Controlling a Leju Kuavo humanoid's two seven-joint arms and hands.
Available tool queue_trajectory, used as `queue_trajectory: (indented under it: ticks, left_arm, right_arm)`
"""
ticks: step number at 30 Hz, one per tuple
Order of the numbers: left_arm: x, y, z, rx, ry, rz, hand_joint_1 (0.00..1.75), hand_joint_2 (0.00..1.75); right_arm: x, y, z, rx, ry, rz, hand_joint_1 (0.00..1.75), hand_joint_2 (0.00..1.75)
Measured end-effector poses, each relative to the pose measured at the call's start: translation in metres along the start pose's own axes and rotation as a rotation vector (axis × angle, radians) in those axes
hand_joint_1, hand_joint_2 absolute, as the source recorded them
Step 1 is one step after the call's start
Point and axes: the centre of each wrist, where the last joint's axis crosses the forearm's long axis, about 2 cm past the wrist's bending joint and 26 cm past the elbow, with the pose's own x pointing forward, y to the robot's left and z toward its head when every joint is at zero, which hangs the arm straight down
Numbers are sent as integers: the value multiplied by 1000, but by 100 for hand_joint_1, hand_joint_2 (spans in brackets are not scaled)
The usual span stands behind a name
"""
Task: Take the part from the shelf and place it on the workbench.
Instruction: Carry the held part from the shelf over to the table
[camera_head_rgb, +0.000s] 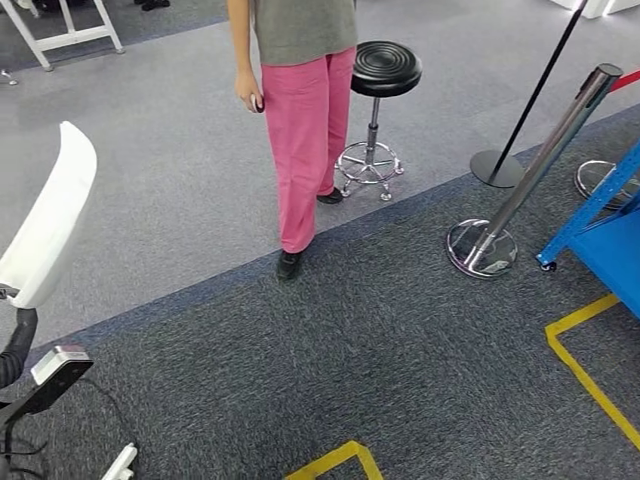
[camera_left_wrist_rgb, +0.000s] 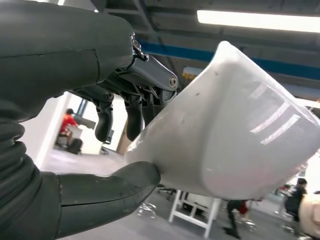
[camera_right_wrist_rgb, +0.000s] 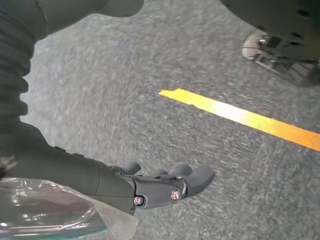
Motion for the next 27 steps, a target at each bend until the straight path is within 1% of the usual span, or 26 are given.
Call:
queue_trajectory:
  ticks: [3, 10, 15, 21, 27]
  left_arm:
    - [-3, 1, 8, -15, 11, -9, 117, 175]
    - [-9, 4, 19, -31, 33, -25, 117, 175]
    - [-12, 6, 20, -29, 40, -33, 117, 175]
    - [-18, 11, 25, -24, 43, -43, 117, 175]
    - [-25, 14, 32, -31, 53, -57, 117, 175]
  right_arm:
    - [2, -1, 0, 8, -14, 21, 0, 175]
    - [3, -1, -1, 20, -28, 43, 0, 175]
    - [4, -2, -1, 19, -32, 46, 0, 175]
    - [10, -6, -4, 44, -60, 85, 0, 175]
    - [10, -8, -6, 58, -64, 118, 0, 175]
